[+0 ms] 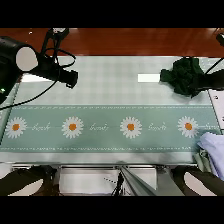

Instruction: Fold the shirts.

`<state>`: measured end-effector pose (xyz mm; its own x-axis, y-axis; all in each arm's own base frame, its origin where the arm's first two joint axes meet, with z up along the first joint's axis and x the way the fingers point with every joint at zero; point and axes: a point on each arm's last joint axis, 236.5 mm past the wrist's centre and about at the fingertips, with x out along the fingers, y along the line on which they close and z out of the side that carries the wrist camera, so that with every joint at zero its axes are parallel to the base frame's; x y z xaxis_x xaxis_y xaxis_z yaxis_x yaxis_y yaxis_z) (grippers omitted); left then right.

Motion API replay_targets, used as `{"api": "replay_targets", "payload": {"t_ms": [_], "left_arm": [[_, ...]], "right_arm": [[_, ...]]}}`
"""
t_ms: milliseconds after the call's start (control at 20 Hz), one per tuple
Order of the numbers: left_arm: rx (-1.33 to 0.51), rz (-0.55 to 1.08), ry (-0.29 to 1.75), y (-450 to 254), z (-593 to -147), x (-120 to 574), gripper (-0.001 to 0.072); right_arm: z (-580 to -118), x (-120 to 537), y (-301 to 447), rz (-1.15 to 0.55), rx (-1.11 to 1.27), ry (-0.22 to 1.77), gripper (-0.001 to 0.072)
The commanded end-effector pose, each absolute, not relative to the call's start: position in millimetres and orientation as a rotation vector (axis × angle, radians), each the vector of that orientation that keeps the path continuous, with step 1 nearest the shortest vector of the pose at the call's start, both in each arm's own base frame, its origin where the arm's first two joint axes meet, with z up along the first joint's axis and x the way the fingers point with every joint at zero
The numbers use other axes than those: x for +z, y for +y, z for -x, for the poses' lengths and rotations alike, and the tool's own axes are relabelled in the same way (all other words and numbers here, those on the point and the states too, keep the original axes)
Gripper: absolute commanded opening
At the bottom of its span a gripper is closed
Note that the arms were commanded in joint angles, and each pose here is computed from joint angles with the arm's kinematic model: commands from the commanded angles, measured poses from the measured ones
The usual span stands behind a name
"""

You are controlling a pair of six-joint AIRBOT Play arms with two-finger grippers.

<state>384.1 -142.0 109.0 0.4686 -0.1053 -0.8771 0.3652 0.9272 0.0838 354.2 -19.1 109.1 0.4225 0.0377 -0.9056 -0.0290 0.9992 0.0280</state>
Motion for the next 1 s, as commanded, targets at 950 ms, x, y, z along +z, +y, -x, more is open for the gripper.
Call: {"api": "replay_targets", "payload": {"t_ms": [950], "left_arm": [[-0.304, -0.299, 1.050, -143.6, -389.4, 102.0, 0.0713]], "right_arm": [[-496.0, 14.6, -169.6, -0.236, -0.397, 0.810, 0.0586]]}}
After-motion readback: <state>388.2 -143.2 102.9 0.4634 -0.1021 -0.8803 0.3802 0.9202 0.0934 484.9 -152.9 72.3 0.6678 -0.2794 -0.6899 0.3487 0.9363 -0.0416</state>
